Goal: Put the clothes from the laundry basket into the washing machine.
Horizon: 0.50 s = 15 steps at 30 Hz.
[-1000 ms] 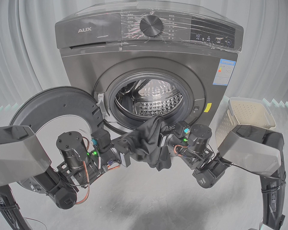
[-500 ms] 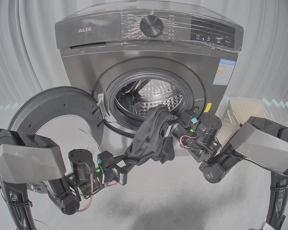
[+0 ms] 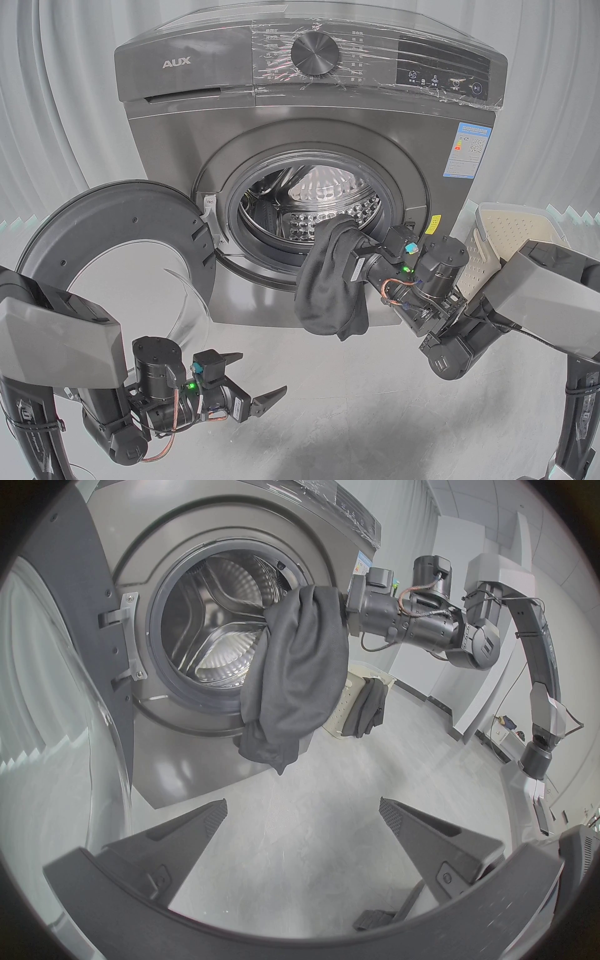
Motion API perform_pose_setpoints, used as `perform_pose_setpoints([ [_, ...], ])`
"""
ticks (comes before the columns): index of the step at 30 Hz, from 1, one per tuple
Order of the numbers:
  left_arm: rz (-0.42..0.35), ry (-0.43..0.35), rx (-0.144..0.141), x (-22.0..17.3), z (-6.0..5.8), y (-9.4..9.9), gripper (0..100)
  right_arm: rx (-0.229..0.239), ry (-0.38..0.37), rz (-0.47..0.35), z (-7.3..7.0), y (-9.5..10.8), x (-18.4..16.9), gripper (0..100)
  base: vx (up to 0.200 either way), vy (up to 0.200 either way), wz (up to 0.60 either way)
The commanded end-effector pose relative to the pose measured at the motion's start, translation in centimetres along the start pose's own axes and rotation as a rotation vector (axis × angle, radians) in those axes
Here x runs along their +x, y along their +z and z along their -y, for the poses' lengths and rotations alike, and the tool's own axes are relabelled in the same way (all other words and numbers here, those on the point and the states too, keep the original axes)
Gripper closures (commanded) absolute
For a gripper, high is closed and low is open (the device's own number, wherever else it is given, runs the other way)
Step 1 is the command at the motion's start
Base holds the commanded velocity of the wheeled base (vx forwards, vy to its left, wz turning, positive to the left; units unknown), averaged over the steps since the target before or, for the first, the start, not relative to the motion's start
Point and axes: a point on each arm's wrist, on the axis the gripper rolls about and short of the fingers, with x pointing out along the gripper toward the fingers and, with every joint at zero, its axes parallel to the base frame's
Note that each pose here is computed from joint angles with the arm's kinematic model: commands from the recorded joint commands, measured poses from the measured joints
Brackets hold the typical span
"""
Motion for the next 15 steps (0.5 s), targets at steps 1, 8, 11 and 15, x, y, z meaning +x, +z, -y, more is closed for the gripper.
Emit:
perform_pose_setpoints([
  [1,0.104,0.022,0.008,1.6,-0.8,2.0,0,0.006,0.026,-0.027,-1.0,0.1,-1.4,100,0.0,0.0,0.0],
  [8,0.23,0.036,0.004,3.9,-1.8,4.5,0,0.01,0.071,-0.089,-2.3,-0.7,-3.7,100,0.0,0.0,0.0],
  [11,0.226,0.034,0.006,4.5,-1.9,4.2,0,0.012,0.081,-0.089,-2.8,-0.7,-3.8,100,0.0,0.0,0.0],
  [15,0.219,0.025,0.007,5.4,-2.1,3.7,0,0.014,0.096,-0.091,-3.3,-0.7,-3.9,100,0.0,0.0,0.0],
])
